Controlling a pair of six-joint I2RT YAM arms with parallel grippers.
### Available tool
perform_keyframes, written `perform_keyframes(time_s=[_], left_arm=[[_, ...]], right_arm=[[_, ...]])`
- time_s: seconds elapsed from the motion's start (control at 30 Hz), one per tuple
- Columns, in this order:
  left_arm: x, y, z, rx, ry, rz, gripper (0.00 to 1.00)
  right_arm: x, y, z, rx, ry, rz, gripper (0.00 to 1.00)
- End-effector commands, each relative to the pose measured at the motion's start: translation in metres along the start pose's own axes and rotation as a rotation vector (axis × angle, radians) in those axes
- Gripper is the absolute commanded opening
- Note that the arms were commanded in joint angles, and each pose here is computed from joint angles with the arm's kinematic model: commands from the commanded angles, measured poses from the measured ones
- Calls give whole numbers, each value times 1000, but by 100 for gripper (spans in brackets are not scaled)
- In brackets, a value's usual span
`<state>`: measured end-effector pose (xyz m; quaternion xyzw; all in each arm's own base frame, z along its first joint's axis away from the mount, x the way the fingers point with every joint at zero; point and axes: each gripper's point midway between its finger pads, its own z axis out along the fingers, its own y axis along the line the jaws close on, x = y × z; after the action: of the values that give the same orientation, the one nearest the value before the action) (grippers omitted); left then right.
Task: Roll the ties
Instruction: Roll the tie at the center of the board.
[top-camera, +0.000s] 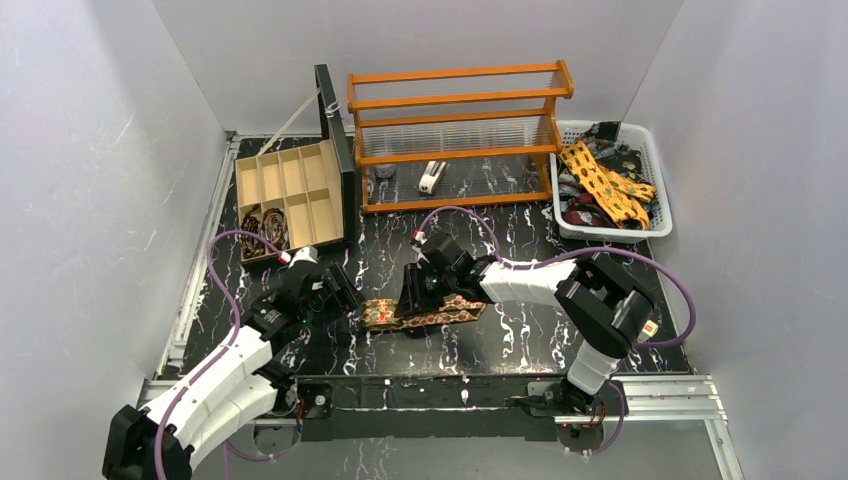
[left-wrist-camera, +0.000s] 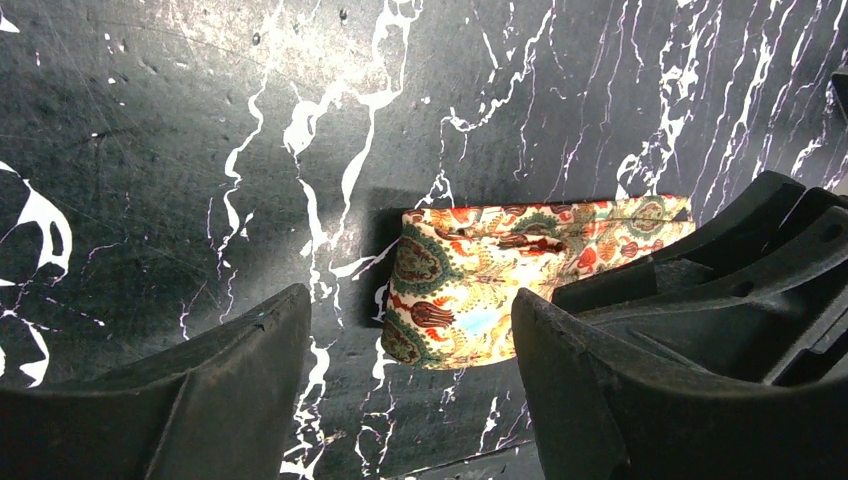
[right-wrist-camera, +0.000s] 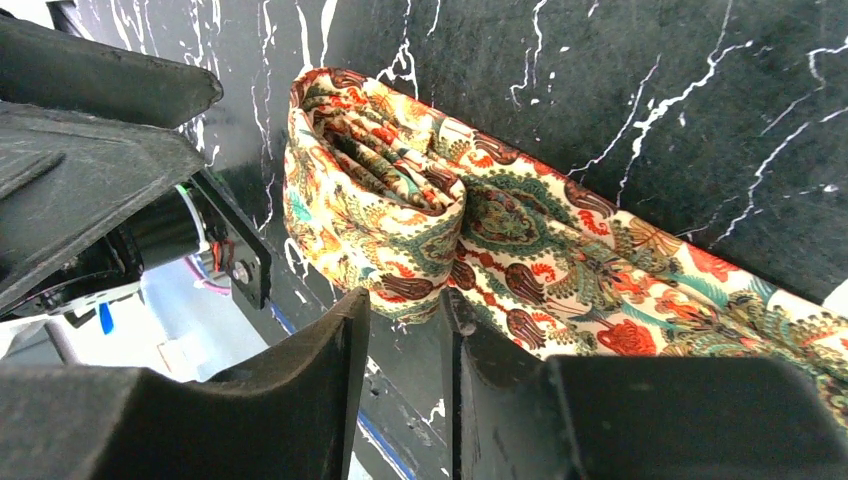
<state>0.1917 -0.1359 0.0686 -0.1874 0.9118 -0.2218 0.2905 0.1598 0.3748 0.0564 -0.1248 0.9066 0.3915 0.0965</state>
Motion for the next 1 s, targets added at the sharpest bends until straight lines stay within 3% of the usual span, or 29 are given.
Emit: perform_keyframes(time_s=[0.0, 0.47, 0.97], left_arm=[[3, 1, 0, 4, 12, 17, 71], [20, -8, 9, 104, 69, 18, 70], [39, -20, 20, 248, 107, -38, 69]], right_arm=[[-11, 22, 0, -74, -14, -32, 41], [-10, -17, 15, 56, 18, 18, 36], [1, -40, 19, 66, 87, 91, 31]])
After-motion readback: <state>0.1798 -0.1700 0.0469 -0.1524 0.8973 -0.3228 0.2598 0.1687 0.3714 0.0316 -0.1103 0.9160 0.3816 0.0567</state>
